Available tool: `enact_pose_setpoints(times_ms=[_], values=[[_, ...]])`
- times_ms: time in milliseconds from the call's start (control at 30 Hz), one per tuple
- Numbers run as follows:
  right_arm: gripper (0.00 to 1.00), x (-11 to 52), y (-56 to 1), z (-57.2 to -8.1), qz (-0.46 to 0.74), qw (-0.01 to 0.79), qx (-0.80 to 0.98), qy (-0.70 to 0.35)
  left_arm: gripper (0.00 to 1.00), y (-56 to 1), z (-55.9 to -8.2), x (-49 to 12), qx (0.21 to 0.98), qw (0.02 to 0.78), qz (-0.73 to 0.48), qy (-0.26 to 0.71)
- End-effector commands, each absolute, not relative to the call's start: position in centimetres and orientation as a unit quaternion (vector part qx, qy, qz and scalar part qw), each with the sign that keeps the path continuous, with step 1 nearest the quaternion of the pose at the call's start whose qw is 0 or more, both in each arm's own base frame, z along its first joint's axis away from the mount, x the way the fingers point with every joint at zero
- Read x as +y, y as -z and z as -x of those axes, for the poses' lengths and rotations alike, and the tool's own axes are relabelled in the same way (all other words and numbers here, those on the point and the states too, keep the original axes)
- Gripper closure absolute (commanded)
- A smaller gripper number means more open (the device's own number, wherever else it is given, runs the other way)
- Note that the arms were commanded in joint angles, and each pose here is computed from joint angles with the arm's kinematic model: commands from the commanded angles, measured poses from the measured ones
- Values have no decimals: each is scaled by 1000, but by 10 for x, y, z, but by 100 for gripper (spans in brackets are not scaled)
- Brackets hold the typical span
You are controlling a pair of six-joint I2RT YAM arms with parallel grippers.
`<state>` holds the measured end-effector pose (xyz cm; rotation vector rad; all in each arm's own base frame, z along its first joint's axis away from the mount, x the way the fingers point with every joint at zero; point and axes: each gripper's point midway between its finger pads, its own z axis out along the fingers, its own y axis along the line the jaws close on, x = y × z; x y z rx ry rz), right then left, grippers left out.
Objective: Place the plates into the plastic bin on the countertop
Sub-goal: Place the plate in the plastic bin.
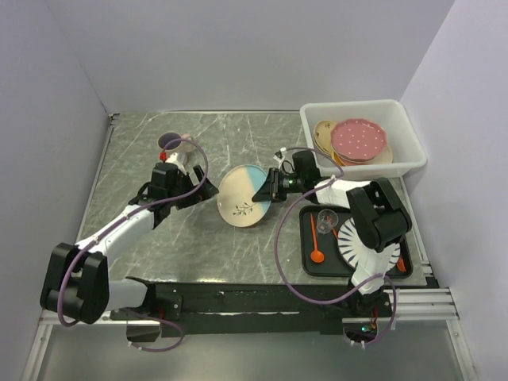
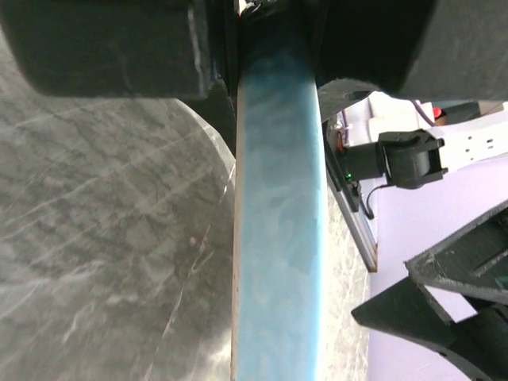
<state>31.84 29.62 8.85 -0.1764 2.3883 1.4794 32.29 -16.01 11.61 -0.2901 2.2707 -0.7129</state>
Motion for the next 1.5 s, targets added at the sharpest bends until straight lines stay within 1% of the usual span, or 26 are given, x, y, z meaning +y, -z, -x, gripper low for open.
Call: enact_pose_setpoints(times_ms=[0,33,233,567,967,1267,1333,1467], values=[[100,300,-167,-349,120,257,793,-540,1,-132,-326,-159,871,387,108,281],[100,295,-164,-351,115,253,801,-530,1,-130,-325,-158,872,386,109,279],[100,269,-191,-383,94,293,803,-511,1,-134,-324,-158,870,390,110,283],[100,223,-239,-421,55,348,779,-518,1,-130,-323,-160,871,384,110,286],[100,196,-281,-448,30,399,755,-520,1,-118,-320,-161,878,368,113,286],[100,150,-297,-461,-6,435,746,-503,1,-117,-322,-163,879,364,110,287],[100,127,-299,-466,-28,450,745,-492,1,-115,-323,-164,880,362,109,288],[100,103,-302,-471,-53,468,741,-479,1,-115,-323,-164,880,361,110,288]])
